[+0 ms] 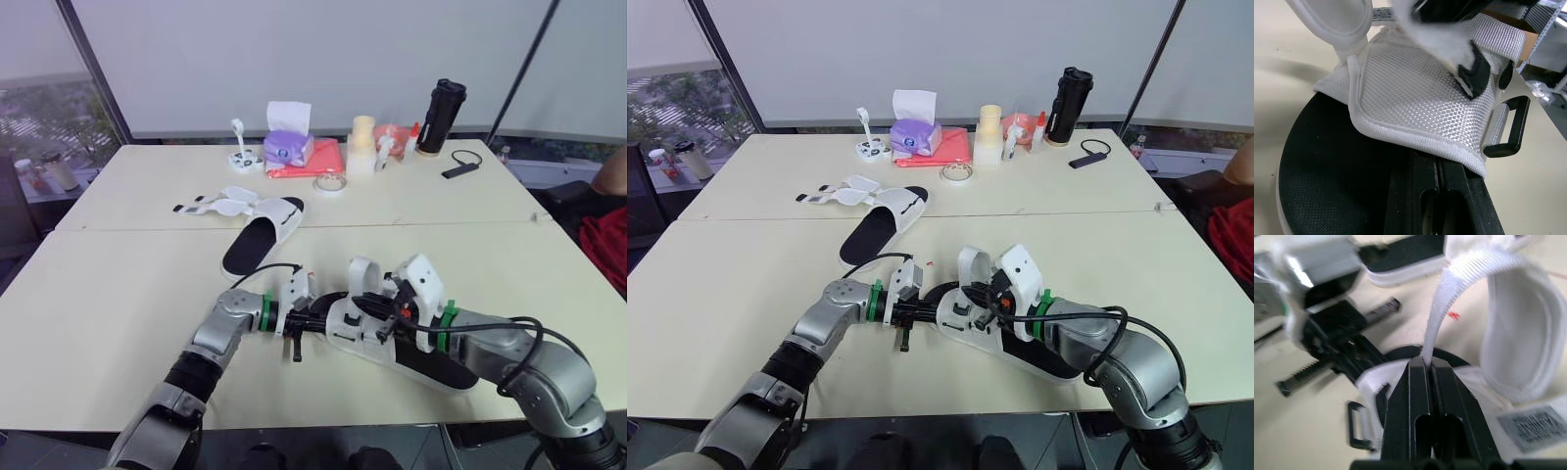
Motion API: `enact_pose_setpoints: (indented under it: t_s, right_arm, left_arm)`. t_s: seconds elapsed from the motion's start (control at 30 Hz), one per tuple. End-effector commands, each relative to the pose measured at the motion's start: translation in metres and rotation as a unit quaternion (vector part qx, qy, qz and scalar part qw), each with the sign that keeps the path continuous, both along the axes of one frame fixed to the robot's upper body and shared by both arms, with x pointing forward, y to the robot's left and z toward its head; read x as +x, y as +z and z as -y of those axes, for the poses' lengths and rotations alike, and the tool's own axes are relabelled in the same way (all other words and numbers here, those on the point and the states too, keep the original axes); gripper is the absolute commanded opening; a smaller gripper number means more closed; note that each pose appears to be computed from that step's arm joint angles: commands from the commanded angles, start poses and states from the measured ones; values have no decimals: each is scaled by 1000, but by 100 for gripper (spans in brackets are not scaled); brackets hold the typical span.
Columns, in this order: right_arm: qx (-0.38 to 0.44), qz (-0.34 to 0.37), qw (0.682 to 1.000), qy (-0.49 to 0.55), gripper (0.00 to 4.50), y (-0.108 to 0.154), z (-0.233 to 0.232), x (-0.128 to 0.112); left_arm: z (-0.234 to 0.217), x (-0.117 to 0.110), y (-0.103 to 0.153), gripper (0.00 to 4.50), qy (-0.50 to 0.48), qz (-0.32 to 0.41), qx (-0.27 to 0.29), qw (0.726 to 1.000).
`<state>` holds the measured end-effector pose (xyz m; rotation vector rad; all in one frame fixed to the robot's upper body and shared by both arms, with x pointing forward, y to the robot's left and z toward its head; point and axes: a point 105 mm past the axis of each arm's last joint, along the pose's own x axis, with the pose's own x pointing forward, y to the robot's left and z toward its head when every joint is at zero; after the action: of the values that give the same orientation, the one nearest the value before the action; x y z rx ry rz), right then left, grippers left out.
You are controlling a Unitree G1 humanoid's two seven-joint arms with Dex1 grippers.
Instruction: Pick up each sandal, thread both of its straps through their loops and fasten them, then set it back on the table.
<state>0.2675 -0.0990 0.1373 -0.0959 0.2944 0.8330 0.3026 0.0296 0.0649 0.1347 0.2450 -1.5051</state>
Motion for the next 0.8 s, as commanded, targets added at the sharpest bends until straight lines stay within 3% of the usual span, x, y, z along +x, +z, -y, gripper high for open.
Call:
enact_pose_setpoints:
  t_s: [0.03, 0.23, 0.7, 0.8]
  right_arm:
    - [41, -5, 999, 23, 5, 9, -7, -11]
    - [63, -30, 997, 34, 5, 8, -10, -19]
    - [15, -58, 998, 23, 5, -14, -7, -18]
    - [65, -73, 995, 10, 5, -7, -10, -14]
  left_arm:
    - [-6, -15, -47, 0, 4, -70, 66, 995]
    - [-6, -14, -47, 0, 5, -70, 67, 995]
    - [-8, -13, -49, 0, 8, -70, 71, 995]
    - [-8, -13, -49, 0, 8, -70, 70, 995]
